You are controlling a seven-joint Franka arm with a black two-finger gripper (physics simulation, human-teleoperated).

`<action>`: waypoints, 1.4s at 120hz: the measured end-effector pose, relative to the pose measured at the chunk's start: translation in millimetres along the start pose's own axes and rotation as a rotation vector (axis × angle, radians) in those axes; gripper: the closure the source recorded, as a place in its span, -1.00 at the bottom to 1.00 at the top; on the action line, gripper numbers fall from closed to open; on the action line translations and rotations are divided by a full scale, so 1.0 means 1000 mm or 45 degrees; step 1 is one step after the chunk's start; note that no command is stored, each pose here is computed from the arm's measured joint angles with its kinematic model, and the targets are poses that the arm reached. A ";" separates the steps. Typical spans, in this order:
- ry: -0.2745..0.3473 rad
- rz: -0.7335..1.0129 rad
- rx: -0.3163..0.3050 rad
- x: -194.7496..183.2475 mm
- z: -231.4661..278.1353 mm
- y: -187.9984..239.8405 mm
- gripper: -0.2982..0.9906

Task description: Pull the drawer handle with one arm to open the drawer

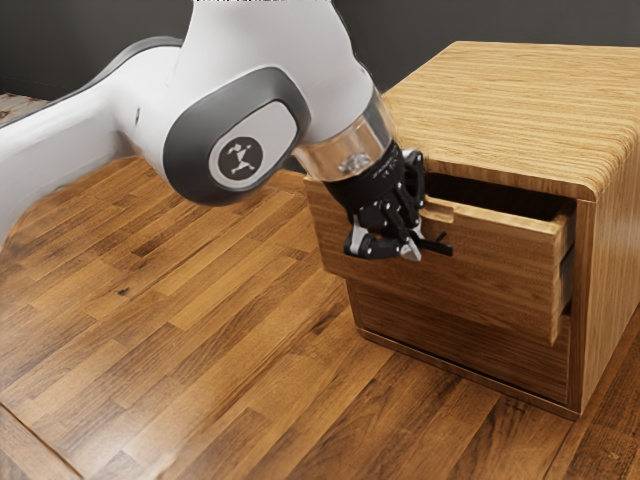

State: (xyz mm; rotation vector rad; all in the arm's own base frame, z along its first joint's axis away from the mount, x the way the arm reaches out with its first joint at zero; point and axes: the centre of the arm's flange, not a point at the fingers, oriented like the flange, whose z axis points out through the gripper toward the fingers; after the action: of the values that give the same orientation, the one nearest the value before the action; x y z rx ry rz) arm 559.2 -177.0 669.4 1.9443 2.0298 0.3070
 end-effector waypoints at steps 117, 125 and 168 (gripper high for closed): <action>-0.026 0.089 -0.041 -0.009 -0.055 -0.128 0.63; -0.026 0.089 -0.049 -0.009 -0.058 -0.134 0.61; -0.022 0.076 -0.073 -0.009 -0.070 -0.159 0.67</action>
State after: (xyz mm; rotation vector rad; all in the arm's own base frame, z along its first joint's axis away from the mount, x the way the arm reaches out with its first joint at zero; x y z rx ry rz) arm 385.7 -190.5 677.3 1.9689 1.9334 0.3568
